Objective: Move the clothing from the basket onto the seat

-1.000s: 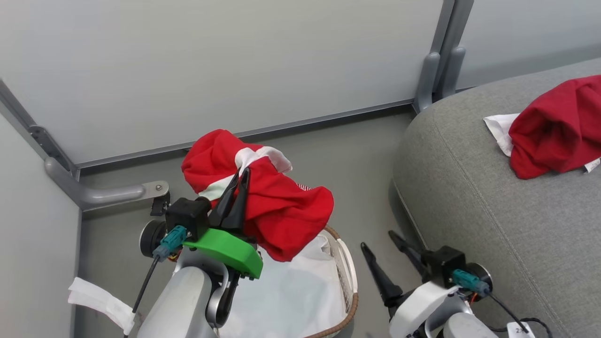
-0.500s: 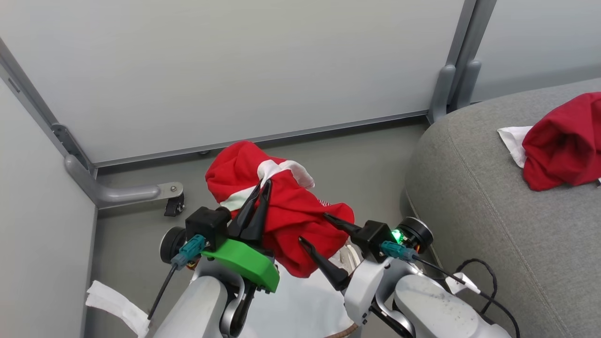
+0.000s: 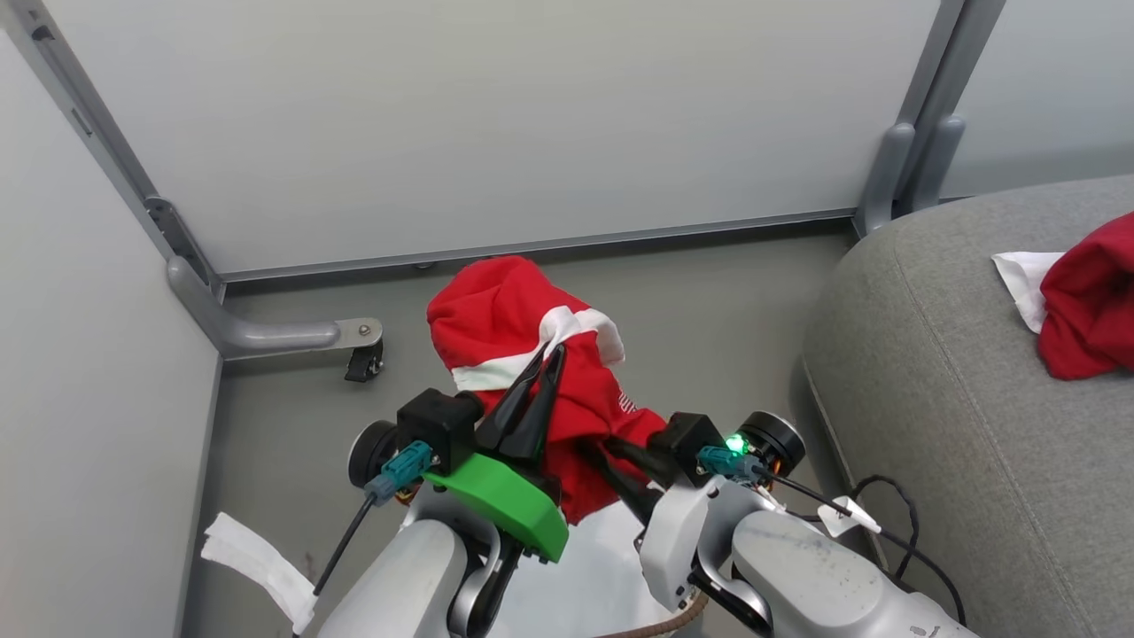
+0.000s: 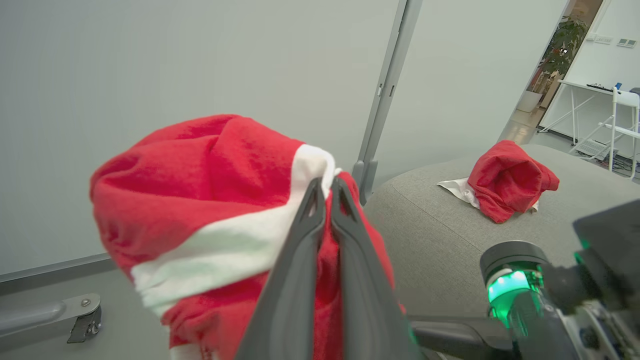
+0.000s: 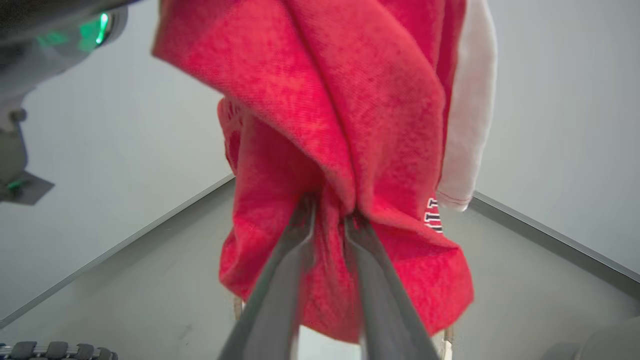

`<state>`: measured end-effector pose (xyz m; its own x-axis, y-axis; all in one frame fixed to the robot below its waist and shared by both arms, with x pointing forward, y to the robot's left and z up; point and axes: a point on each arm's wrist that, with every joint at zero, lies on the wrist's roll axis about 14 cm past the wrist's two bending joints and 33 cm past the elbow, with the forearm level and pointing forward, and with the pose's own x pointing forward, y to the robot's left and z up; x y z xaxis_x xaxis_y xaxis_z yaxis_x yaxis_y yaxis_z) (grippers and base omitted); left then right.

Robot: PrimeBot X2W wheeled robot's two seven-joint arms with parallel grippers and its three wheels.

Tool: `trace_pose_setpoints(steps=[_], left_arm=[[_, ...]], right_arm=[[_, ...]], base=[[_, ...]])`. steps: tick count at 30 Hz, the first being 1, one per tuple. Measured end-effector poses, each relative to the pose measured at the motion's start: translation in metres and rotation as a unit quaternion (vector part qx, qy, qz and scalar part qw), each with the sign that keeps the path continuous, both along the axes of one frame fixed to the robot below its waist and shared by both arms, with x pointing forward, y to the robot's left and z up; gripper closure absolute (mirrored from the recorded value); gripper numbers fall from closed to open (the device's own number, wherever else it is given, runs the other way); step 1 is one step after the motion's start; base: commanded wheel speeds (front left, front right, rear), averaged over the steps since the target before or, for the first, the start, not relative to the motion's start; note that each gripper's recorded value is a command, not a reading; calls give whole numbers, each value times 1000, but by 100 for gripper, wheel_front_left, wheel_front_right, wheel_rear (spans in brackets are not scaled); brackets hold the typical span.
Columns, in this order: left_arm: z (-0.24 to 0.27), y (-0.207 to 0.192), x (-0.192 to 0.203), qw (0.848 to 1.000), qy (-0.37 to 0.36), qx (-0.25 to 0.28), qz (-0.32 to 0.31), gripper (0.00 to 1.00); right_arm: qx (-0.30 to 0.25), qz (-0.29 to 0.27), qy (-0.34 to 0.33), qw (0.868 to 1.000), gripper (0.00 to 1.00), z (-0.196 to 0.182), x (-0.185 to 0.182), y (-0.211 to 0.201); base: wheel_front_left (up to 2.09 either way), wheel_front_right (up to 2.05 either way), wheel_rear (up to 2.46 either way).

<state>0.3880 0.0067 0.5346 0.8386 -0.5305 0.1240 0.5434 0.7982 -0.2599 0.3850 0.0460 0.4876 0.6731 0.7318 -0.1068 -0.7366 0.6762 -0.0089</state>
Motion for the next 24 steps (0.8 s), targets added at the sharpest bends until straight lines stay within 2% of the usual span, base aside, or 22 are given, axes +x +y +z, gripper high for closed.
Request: trace_pose_setpoints(steps=[19,20,21,24], left_arm=[[-4,-1,5,1000,10,-3,3,100],[-4,-1,6,1000,11,-3,3,86],[-5,-1,6,1000,12,-3,4,0],[-8,-1,9,1000,14,4,8,0]], right_arm=[[29,-10,13,999,100,4,5,0],[32,-11,12,999,100,5,6,0],[36,-12,10,999,100,7,7,0],[44,-18,5,999,100,12,9,-3]], base=[[0,0,0],[0,0,0],[0,0,0],[0,0,0]])
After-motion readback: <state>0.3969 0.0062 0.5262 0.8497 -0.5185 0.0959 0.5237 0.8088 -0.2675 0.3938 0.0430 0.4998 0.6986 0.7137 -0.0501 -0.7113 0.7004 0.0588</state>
